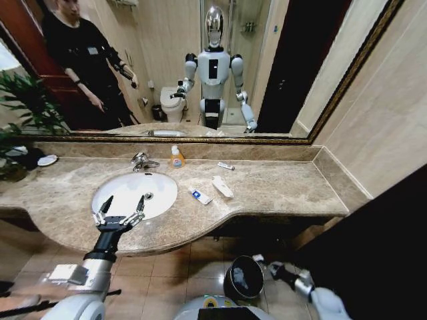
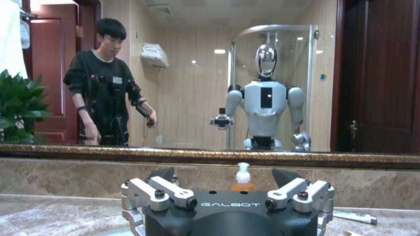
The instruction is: Pick up the trash from the sink and place it in the trash bin.
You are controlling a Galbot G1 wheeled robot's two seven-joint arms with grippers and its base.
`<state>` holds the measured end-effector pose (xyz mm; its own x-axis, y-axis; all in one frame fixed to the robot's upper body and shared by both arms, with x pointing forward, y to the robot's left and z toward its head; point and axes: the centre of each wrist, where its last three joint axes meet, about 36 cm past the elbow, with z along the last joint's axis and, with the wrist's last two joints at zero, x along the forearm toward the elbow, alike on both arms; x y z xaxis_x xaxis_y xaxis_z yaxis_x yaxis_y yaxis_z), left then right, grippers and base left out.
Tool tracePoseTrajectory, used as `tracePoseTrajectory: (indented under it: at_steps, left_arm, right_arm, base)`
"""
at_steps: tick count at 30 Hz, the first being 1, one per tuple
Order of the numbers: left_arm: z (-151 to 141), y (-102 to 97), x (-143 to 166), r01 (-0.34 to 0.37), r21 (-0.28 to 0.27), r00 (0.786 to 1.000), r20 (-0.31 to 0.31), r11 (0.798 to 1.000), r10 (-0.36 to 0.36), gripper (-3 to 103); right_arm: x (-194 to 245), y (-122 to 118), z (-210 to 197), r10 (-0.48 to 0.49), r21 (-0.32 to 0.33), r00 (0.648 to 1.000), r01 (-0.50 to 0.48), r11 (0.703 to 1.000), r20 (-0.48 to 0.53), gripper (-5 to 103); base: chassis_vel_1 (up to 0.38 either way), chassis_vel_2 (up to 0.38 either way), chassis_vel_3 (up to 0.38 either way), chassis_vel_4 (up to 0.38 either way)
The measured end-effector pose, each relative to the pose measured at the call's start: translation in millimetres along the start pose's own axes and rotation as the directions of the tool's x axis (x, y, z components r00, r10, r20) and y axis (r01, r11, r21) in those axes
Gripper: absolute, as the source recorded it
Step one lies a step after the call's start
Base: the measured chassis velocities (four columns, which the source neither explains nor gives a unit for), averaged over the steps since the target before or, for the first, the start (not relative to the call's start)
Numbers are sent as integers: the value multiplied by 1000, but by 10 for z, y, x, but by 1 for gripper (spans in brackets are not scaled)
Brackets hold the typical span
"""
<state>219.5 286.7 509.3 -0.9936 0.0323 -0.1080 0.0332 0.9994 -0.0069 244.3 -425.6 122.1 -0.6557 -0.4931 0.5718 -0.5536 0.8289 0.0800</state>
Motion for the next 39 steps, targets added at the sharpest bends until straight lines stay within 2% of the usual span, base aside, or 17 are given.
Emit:
tracePoseTrajectory:
  at_steps: [2,6,8,15,17,20,22,23,24,26,27,29,31,32,35,37,39]
  left_arm:
    - [0,0,0,0,0,1000,0,1000,0,100]
    - [0,0,0,0,0,1000,0,1000,0,100]
    - [0,0,0,0,0,1000,0,1000,0,100]
    - [0,0,0,0,0,1000,0,1000,0,100]
    - [0,0,0,0,0,1000,0,1000,0,100]
    - [0,0,0,0,0,1000,0,1000,0,100]
    - [0,0,0,0,0,1000,0,1000,0,100]
    - [0,0,0,0,0,1000,0,1000,0,100]
    - [0,0,0,0,0,1000,0,1000,0,100]
    - [0,0,0,0,0,1000,0,1000,0,100]
    - [0,0,0,0,0,1000,0,1000,0,100]
    - [0,0,0,0,0,1000,0,1000,0,100]
    - [0,0,0,0,0,1000,0,1000,0,100]
    - [0,0,0,0,0,1000,0,1000,0,100]
    - [0,0,0,0,0,1000,0,1000,0,100]
    - [0,0,0,0,0,1000,0,1000,0,100]
    - [0,0,0,0,0,1000,0,1000,0,100]
  right_arm:
    - [-17,23,39,25,10,1000,-25,1000,-13,-2]
    - [-63,114,96,54,28,997,-52,998,-63,17]
    - [-75,158,99,52,31,997,-50,998,-65,17]
    - [-98,257,30,24,46,998,-21,999,-61,50]
    - [-99,262,27,22,47,998,-19,999,-60,50]
    - [-98,281,14,15,48,999,-13,999,-51,60]
    - [-30,217,-52,9,46,1000,-10,999,13,71]
    - [-30,217,-52,9,46,1000,-10,999,13,71]
    - [104,94,-139,-45,39,997,42,998,68,77]
    - [482,-194,-346,-194,30,960,191,981,203,87]
    - [482,-194,-346,-194,30,960,191,981,203,87]
    - [846,-336,-588,-276,48,918,274,960,285,97]
    - [1037,-374,-768,-300,64,898,296,953,321,99]
    - [1205,-356,-992,-305,88,882,294,952,360,100]
    - [1272,-326,-1125,-298,99,876,282,954,378,100]
    - [1360,-103,-1743,-220,125,869,183,975,443,100]
    - [1316,-3,-2005,-191,124,860,149,981,473,100]
  base:
    - [0,0,0,0]
    - [0,0,0,0]
    - [0,0,0,0]
    - [0,0,0,0]
    - [0,0,0,0]
    - [0,0,0,0]
    - [0,0,0,0]
    - [0,0,0,0]
    - [0,0,0,0]
    - [0,0,0,0]
    - [0,0,0,0]
    - [0,0,0,0]
    - [0,0,0,0]
    - [0,0,0,0]
    - [0,0,0,0]
    - [0,0,0,0]
    - [0,0,0,0]
